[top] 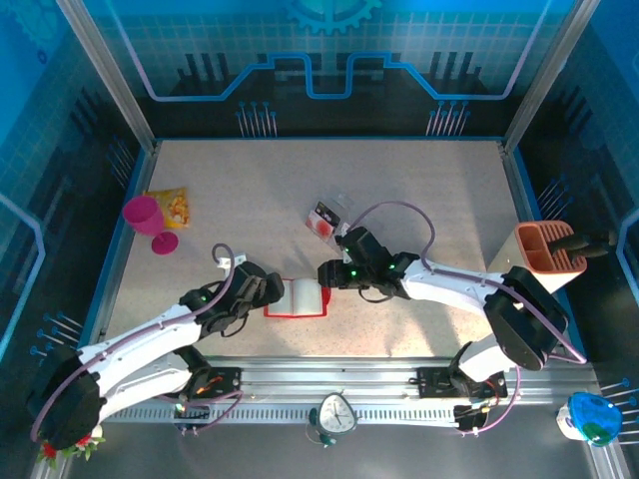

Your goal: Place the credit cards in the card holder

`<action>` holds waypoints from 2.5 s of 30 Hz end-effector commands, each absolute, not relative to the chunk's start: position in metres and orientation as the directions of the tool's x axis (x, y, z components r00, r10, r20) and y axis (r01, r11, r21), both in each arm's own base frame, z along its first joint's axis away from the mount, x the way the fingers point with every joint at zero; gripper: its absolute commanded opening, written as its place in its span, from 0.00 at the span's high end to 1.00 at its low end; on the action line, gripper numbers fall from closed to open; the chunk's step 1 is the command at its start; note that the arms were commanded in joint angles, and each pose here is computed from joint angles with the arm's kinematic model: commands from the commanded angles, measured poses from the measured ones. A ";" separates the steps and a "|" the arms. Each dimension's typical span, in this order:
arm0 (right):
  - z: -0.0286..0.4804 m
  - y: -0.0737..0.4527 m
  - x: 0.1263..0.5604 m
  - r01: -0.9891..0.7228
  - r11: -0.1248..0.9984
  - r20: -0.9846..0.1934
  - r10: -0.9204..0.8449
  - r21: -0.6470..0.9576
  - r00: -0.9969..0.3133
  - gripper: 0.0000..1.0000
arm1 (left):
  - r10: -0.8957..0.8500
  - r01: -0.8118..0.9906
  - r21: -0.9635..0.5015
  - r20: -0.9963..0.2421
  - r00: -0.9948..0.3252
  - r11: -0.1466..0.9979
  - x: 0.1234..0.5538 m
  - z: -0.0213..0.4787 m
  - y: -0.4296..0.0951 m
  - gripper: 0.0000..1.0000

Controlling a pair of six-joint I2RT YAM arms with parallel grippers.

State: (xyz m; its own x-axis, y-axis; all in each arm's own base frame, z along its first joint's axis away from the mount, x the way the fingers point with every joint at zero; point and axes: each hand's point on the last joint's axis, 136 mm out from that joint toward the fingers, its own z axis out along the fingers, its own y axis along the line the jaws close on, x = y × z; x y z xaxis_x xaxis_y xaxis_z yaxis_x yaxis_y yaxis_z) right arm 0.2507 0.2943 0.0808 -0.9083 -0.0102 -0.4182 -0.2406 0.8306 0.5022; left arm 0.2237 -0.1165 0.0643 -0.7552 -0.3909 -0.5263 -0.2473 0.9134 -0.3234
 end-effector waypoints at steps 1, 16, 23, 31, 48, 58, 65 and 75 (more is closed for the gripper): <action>0.052 0.279 0.250 -0.238 0.878 -0.396 -0.060 0.415 -0.916 0.50 | -0.385 -0.236 -0.330 -0.521 -0.762 0.914 0.228 0.067 -0.122 0.01; 0.036 0.281 0.251 -0.233 0.875 -0.366 -0.070 0.424 -0.928 0.99 | -0.351 -0.223 -0.300 -0.498 -0.793 0.928 0.229 0.057 -0.127 0.01; 0.040 0.264 0.254 -0.210 0.882 -0.378 -0.039 0.422 -0.925 1.00 | -0.345 -0.219 -0.297 -0.488 -0.802 0.929 0.230 0.053 -0.130 0.01; 0.048 0.249 0.251 -0.198 0.887 -0.389 -0.022 0.418 -0.921 1.00 | -0.342 -0.205 -0.316 -0.478 -0.809 0.926 0.233 0.053 -0.137 0.01; 0.100 0.239 0.263 -0.237 0.881 -0.498 -0.002 0.409 -0.867 0.71 | -0.313 -0.149 -0.353 -0.471 -0.825 0.924 0.242 0.067 -0.160 0.01; 0.146 0.235 0.316 -0.347 0.882 -0.571 -0.114 0.318 -0.813 0.60 | -0.291 -0.151 -0.318 -0.458 -0.840 0.936 0.241 0.056 -0.162 0.01; 0.144 0.235 0.342 -0.434 0.890 -0.536 -0.300 0.141 -0.789 0.58 | -0.302 -0.171 -0.304 -0.463 -0.833 0.937 0.238 0.052 -0.155 0.01; 0.121 0.229 0.370 -0.459 0.888 -0.453 -0.423 -0.034 -0.784 0.60 | -0.301 -0.174 -0.298 -0.462 -0.834 0.939 0.237 0.050 -0.154 0.01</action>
State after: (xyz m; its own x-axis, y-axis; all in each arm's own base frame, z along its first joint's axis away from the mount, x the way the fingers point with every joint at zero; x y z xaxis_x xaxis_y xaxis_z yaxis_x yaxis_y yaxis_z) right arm 0.3676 0.2407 0.1255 -0.7881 -0.3621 -0.4977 -0.4420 0.8957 0.0482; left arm 0.2384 -0.1557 0.0508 -0.8378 -0.3031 -0.4541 -0.1725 0.9361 -0.3066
